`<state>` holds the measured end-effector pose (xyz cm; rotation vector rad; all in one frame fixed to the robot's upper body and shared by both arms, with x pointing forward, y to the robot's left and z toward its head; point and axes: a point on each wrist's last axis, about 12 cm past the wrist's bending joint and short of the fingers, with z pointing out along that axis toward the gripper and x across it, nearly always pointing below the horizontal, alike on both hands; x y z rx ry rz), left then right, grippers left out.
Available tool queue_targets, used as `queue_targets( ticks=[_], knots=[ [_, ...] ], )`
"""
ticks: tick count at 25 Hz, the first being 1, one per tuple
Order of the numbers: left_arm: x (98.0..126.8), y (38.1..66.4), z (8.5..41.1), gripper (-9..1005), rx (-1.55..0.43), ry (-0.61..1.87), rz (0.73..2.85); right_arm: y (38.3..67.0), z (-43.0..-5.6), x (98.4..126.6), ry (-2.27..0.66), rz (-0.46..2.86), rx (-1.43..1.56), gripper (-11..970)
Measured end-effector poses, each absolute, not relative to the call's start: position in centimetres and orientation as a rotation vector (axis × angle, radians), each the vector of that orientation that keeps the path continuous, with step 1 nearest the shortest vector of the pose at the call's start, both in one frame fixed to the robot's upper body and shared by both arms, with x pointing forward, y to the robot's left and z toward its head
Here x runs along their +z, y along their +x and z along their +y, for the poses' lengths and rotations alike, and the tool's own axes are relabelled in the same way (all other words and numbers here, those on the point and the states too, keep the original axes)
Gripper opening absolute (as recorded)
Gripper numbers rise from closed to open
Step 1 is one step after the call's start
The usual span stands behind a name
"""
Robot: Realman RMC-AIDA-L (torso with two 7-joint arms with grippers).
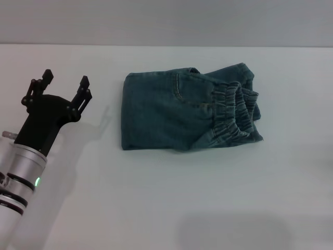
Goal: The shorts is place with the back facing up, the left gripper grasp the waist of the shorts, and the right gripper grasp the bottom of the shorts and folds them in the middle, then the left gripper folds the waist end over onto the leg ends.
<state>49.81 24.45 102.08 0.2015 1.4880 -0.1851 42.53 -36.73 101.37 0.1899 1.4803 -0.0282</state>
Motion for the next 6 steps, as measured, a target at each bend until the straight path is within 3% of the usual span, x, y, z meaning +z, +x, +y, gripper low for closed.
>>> queue_targets(
  ticks=[3,6],
  knots=[
    [102.09,49.84,24.58,751,-0.181,0.199,1.488,42.57,-36.71,101.3,0.188,1.484,-0.029,701],
    [102.09,49.93,24.6,751,-0.179,0.201,1.489,42.66,-36.67,101.27,0.185,1.485,-0.027,701]
  ],
)
